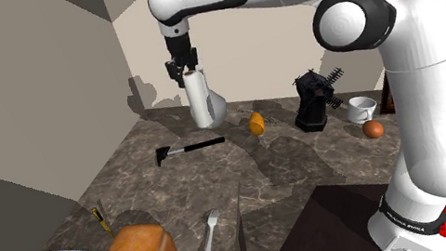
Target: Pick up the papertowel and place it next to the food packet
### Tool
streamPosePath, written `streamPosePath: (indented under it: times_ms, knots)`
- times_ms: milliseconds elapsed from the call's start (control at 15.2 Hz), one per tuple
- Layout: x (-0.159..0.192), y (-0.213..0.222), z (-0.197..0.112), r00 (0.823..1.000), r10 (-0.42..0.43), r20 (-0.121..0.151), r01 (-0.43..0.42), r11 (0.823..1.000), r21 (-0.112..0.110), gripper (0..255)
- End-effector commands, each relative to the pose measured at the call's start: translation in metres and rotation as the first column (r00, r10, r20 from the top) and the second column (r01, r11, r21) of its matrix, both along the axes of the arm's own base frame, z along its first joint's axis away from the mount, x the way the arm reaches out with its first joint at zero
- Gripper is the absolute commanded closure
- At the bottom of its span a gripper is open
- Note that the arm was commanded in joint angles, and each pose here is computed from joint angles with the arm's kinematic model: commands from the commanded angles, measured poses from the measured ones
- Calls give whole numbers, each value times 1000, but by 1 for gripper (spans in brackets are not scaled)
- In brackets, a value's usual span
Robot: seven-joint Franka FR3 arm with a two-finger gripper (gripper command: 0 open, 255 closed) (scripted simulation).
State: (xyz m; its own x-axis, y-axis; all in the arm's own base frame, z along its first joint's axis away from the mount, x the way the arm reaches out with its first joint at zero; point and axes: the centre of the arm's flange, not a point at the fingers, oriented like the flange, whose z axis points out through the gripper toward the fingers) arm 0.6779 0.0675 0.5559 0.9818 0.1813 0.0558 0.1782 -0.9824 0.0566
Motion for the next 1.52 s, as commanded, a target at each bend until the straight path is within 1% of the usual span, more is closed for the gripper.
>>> streamPosePath:
  times_ms: [0, 132, 1452]
  knots:
    - [-1, 1, 12, 1000, 0, 0, 0, 1000, 0, 255]
    - [-1, 1, 18, 1000, 0, 0, 0, 1000, 0, 255]
    - [-170, 196, 73, 1000, 0, 0, 0, 1000, 0, 255]
